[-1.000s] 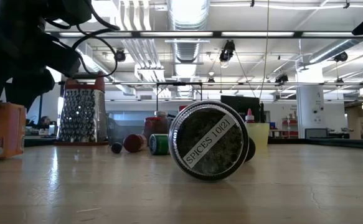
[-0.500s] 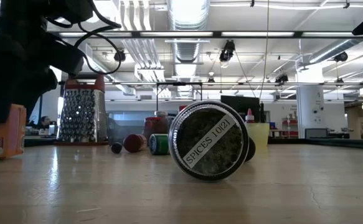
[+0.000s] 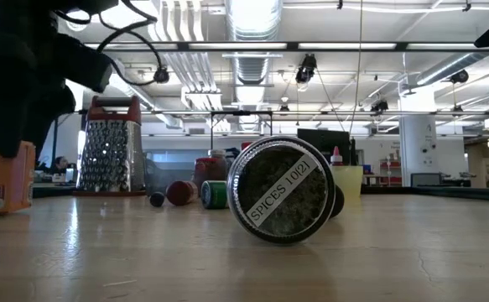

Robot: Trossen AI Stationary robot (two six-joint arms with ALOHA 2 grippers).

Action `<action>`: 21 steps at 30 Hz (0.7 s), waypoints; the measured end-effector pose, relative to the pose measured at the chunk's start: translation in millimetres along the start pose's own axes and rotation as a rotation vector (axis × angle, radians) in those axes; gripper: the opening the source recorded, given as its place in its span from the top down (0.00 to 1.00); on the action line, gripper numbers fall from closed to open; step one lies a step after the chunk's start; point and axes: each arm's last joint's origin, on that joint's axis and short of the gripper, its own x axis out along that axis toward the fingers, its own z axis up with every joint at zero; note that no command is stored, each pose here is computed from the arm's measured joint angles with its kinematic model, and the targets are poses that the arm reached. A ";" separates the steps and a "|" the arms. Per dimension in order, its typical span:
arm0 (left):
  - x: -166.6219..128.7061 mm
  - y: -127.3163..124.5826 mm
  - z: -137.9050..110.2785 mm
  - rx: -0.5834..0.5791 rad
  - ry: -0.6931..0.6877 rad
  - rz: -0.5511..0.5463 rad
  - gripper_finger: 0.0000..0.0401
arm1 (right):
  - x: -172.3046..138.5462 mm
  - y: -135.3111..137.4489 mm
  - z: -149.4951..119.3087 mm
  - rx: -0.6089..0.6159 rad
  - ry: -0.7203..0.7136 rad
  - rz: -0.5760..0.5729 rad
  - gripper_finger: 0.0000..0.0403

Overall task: Pick & Place Kitchen Items
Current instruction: Put the orange cereal box into the yellow bin

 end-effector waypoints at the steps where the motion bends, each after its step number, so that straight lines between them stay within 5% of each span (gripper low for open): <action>1: -1.4 0.5 -0.2 -0.001 -0.010 0.000 0.36 | 0.0 0.0 0.0 0.000 0.000 0.000 0.98; 12: -23.4 6.3 -2.9 -0.019 -0.198 0.000 0.44 | 0.0 0.0 0.0 0.000 0.000 0.000 0.98; 21: -52.6 10.9 1.3 0.002 -0.529 -0.009 0.50 | 0.0 0.0 0.0 0.000 0.000 0.000 0.98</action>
